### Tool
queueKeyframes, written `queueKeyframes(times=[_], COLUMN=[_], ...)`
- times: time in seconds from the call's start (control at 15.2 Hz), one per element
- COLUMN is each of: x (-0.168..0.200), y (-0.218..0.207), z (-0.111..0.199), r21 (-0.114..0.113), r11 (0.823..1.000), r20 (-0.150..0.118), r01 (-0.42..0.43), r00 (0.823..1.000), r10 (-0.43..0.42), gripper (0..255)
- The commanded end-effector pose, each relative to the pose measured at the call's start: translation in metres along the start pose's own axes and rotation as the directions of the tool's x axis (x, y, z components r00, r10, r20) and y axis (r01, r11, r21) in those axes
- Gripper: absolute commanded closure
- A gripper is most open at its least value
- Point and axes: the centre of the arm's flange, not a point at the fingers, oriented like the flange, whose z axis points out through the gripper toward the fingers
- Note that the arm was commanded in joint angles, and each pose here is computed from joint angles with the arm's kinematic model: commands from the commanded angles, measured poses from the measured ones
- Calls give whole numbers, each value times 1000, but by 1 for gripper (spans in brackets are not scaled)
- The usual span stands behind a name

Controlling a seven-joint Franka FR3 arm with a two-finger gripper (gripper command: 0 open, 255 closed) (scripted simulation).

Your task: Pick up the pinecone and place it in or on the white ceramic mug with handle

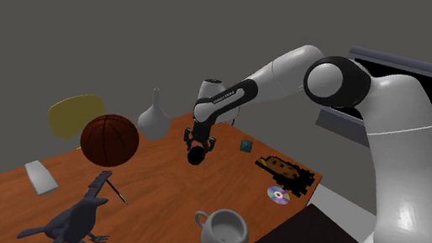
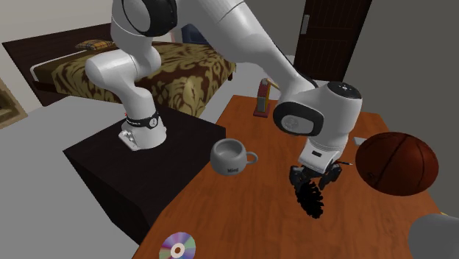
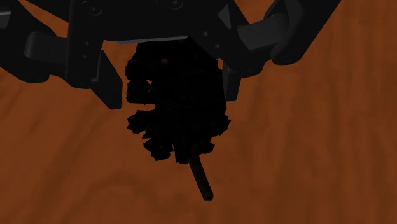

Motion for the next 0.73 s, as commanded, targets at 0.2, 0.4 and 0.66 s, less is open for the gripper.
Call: queueKeyframes(times=[0.2, 0.4, 0.66], x=[-1, -1, -2], y=[-1, -2, -3], z=[-28, -44, -65], r21=[0, 0, 0], r11=[1000, 1000, 1000], r20=[0, 0, 0], r01=[0, 0, 0], r00=[1000, 1000, 1000], r10=[0, 0, 0], gripper=[255, 255, 255])
